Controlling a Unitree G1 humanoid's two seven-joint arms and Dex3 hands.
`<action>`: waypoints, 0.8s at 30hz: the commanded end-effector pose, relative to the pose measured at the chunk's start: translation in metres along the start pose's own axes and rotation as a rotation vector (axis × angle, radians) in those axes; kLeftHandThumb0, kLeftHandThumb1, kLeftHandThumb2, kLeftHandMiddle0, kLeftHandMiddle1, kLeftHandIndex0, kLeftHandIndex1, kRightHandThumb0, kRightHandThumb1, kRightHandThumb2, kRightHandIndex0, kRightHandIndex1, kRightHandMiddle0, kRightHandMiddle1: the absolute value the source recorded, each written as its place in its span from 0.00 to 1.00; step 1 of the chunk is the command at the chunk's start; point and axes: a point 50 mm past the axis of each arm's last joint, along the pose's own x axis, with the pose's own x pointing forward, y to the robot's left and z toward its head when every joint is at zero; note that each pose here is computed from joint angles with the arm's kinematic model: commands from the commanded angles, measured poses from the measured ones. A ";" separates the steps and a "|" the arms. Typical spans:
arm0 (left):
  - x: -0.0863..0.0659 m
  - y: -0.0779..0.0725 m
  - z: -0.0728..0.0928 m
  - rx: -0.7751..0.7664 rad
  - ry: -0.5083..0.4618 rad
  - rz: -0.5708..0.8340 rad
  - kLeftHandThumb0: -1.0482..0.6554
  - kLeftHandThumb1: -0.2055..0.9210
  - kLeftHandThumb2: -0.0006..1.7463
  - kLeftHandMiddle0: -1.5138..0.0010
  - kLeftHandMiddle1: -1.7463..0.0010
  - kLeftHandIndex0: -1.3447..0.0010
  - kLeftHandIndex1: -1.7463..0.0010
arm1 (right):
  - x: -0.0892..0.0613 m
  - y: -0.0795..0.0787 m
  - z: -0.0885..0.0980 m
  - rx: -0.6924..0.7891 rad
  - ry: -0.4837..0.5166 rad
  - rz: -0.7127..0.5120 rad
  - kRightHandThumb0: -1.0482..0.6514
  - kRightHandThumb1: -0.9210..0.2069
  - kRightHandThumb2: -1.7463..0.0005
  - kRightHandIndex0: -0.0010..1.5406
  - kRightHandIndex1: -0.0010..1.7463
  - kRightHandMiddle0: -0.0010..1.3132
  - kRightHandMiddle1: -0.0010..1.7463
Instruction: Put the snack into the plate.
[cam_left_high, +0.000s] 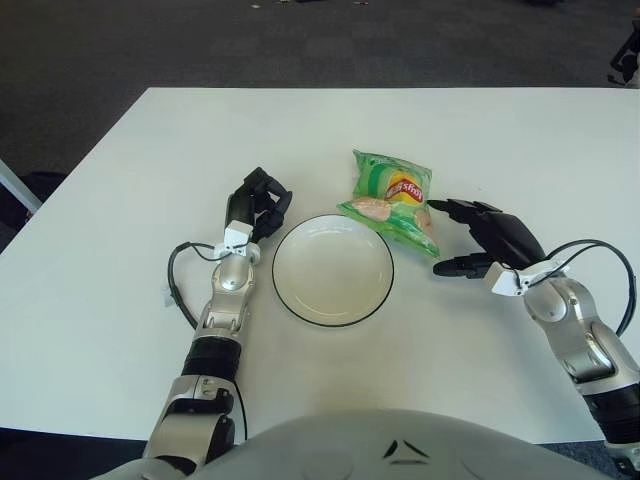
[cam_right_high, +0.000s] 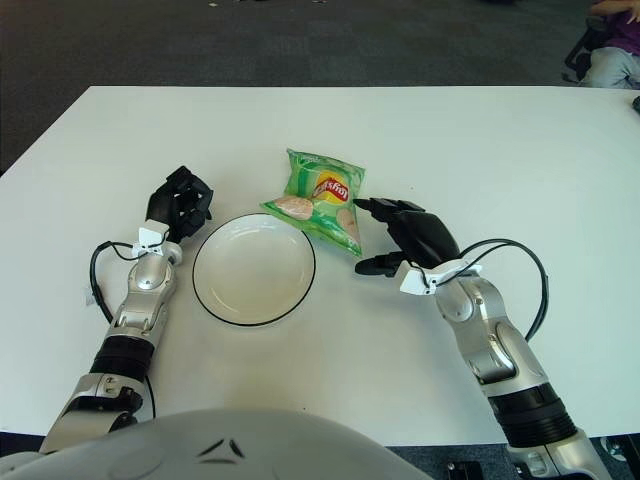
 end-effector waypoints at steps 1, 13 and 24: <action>-0.002 0.003 -0.004 0.018 0.012 0.007 0.45 1.00 0.17 0.37 0.00 0.44 0.00 | -0.007 -0.024 0.002 0.048 0.036 0.119 0.21 0.11 1.00 0.00 0.00 0.10 0.00; -0.002 0.004 -0.005 0.021 0.015 0.012 0.45 1.00 0.16 0.37 0.00 0.44 0.00 | -0.016 -0.042 -0.014 -0.072 0.180 -0.093 0.21 0.12 1.00 0.00 0.00 0.12 0.01; -0.002 0.005 -0.006 0.026 0.018 0.013 0.45 1.00 0.16 0.37 0.00 0.44 0.00 | -0.020 -0.051 -0.014 -0.062 0.169 -0.166 0.19 0.12 1.00 0.00 0.00 0.12 0.01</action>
